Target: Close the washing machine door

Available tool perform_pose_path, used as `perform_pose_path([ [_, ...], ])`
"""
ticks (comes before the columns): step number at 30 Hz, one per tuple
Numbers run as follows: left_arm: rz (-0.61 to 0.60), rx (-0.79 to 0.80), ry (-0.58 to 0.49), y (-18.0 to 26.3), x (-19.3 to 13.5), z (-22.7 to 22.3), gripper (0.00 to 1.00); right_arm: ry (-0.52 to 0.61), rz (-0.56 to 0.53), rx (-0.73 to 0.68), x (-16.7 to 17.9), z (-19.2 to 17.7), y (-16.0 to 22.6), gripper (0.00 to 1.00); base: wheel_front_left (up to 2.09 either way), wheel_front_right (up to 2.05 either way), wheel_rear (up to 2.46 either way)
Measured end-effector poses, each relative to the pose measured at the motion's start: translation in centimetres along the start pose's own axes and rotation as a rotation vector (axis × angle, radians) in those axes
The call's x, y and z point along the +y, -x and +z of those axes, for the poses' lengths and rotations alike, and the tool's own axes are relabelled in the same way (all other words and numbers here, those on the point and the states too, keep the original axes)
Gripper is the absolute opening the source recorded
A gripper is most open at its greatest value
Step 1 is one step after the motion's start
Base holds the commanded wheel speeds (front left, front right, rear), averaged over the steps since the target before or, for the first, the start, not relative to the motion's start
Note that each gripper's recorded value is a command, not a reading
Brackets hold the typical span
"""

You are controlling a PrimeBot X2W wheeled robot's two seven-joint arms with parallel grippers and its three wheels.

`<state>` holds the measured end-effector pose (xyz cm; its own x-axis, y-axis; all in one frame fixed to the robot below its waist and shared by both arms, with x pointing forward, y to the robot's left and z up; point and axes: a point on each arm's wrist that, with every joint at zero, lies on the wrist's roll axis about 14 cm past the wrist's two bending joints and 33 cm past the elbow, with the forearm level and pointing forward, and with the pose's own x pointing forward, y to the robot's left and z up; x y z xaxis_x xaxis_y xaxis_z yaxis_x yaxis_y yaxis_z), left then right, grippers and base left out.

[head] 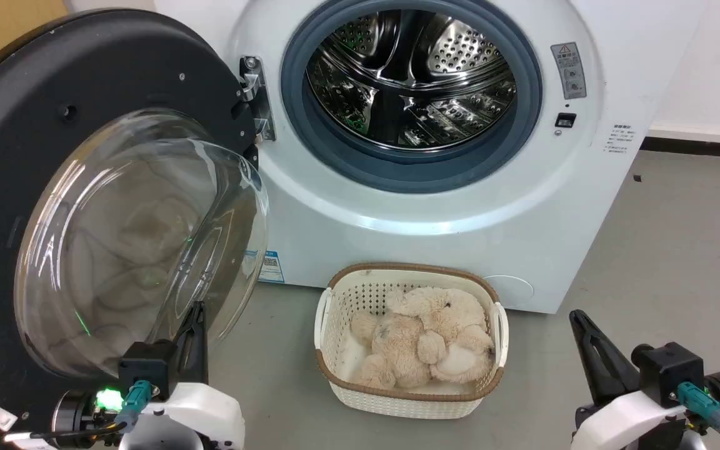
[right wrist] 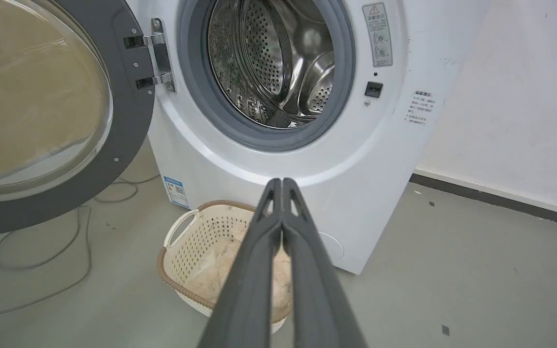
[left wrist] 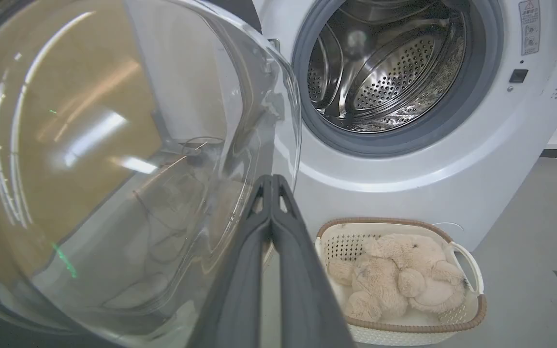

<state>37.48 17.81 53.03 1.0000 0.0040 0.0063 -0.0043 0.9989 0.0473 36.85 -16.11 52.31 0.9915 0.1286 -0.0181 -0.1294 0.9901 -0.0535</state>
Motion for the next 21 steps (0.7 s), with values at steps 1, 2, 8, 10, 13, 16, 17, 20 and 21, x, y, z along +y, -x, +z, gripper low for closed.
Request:
perform_pose_path([
  [1,0.0,0.0,0.0,0.0,-0.01,0.0,0.0,0.0,0.0,0.0,-0.01,0.0,0.0,0.0,0.0,0.0,0.0],
  [2,-0.001,0.0,0.0,0.0,-0.02,0.0,0.0,0.0,-0.001,0.0,-0.02,0.0,0.0,0.0,0.0,0.0,0.0],
  [8,0.0,0.001,0.0,0.0,-0.01,-0.02,1.0,0.0,0.0,0.0,0.0,-0.02,0.01,1.0,0.0,0.0,0.0],
  [10,-0.001,0.001,0.0,0.0,-0.03,-0.03,1.0,0.0,-0.001,0.0,-0.02,-0.02,0.01,1.0,0.0,0.0,0.0],
  [13,-0.001,0.001,0.0,0.0,-0.03,-0.04,1.0,0.0,0.0,0.0,-0.01,-0.02,0.01,1.0,0.0,0.0,0.0],
  [16,-0.001,0.001,0.0,0.01,-0.06,-0.06,1.0,0.0,0.0,0.0,-0.01,-0.01,0.01,1.0,0.0,0.0,0.0],
  [17,-0.002,0.0,0.0,0.01,-0.09,-0.04,1.0,0.0,0.0,-0.001,0.0,0.0,0.0,1.0,0.0,0.0,0.0],
  [20,-0.002,-0.008,0.001,0.06,-0.08,0.07,1.0,-0.002,0.003,-0.009,0.08,0.11,-0.05,1.0,0.0,0.0,0.0],
  [21,-0.001,-0.009,0.001,0.08,-0.07,0.08,1.0,-0.002,0.004,-0.01,0.12,0.12,-0.07,1.0,0.0,0.0,0.0],
])
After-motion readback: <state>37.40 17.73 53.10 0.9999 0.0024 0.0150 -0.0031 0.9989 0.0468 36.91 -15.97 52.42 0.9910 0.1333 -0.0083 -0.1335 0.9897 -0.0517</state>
